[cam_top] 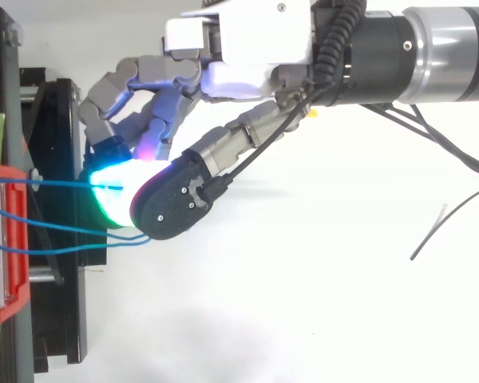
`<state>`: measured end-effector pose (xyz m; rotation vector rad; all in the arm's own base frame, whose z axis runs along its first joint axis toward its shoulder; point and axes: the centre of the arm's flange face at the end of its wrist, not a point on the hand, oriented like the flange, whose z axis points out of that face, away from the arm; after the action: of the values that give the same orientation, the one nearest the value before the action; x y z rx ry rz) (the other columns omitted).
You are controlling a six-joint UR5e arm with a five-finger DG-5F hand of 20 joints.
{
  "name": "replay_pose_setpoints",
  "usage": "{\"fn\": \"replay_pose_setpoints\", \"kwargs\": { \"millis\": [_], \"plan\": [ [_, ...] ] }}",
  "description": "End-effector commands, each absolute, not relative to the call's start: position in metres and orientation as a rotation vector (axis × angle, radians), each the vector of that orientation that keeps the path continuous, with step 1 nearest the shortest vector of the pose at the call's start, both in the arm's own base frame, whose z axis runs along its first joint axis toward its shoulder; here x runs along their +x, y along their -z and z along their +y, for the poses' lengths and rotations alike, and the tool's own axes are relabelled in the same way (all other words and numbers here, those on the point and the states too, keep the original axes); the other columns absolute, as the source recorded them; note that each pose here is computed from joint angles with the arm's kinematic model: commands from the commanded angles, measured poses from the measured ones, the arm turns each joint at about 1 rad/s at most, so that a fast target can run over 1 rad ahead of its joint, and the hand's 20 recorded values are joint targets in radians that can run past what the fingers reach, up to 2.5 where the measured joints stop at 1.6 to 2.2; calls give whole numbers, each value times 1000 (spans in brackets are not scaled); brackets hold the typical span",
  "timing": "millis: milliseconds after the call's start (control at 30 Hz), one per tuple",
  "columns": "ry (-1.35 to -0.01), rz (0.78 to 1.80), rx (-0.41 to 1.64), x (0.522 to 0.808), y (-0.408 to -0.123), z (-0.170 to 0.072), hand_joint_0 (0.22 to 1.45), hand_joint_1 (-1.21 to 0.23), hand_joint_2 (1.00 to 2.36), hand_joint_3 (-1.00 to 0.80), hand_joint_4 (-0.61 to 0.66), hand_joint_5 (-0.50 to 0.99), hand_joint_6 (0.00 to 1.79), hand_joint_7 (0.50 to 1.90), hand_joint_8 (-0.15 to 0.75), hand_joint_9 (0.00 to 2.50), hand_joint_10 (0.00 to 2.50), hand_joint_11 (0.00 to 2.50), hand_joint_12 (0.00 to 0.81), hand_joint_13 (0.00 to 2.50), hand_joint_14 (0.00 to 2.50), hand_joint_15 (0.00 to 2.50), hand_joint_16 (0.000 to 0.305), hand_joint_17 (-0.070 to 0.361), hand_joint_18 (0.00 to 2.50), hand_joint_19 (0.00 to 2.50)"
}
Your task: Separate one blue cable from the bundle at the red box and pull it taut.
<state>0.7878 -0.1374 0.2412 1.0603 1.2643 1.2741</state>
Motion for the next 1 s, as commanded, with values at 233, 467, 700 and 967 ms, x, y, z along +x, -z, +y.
{"fn": "replay_pose_setpoints", "kwargs": {
  "millis": [233, 467, 700, 967],
  "plan": [
    [-1278, 1259, 1057, 789, -242, -137, 755, -783, 1000, -500, -75, -190, 914, 1198, 297, 1146, 14, 1465, 340, 553, 14, 366, 39, 87, 653, 465],
    [-1277, 1262, 1060, 788, -241, -138, 757, -783, 1001, -495, -74, -190, 914, 1190, 314, 1135, 14, 1427, 329, 677, 18, 476, 35, 80, 713, 486],
    [-1296, 1246, 1088, 788, -242, -139, 757, -782, 1001, -483, -55, -190, 913, 1199, 389, 1118, 23, 1069, 310, 736, 16, 441, 32, 73, 769, 477],
    [-1382, 1198, 1181, 787, -240, -139, 752, -782, 1002, -472, -40, -187, 910, 1206, 413, 1256, 25, 1008, 306, 736, 15, 424, 32, 71, 767, 457]
  ]
}}
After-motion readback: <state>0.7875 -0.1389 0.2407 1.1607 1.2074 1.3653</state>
